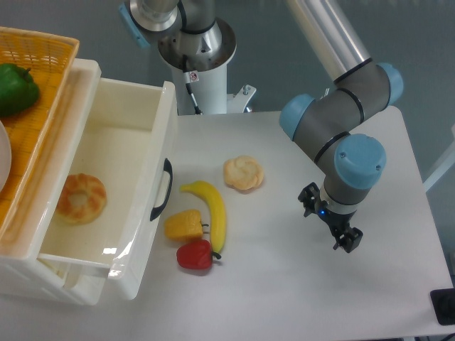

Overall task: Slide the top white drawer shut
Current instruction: 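Move the gripper toward the open white drawer's front face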

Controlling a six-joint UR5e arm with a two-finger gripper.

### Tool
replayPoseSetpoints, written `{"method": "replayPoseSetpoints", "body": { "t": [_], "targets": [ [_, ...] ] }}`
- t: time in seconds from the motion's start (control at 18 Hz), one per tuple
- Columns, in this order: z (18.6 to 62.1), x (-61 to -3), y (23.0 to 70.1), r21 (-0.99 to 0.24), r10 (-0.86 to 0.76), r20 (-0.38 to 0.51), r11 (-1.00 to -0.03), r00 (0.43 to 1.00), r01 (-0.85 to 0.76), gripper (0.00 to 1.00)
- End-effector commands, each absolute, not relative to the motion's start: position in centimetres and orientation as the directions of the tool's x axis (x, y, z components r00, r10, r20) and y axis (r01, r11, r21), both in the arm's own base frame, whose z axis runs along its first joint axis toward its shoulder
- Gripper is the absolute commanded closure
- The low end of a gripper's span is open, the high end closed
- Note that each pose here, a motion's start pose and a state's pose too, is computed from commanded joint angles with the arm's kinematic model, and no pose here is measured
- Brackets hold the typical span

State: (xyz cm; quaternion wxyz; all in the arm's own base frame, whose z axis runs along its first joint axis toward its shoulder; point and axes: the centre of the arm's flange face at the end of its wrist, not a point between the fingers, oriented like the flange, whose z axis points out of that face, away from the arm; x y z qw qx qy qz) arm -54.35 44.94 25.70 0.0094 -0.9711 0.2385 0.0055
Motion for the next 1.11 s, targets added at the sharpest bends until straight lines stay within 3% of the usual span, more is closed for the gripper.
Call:
{"method": "replayPoseSetpoints", "body": {
  "t": [0.22,0.5,0.72,0.89,1.11],
  "targets": [
    [25.2,-53.6,45.0,-0.015,-0.467,-0.004,-0.884,0.884,-0.467,0.0],
    [21.0,-50.8,43.9,-0.006,-0.422,-0.016,-0.907,0.906,-0.422,0.0],
    [23.2,-49.3,44.0,0.003,-0.408,-0.014,-0.913,0.913,-0.408,0.0],
    [22.8,-48.0,44.9,0.011,-0.191,0.017,-0.981,0.981,-0.191,0.0],
    [24.9,-45.6,46.1,-0.005,-0.159,0.007,-0.987,0.987,-0.159,0.0]
  ]
}}
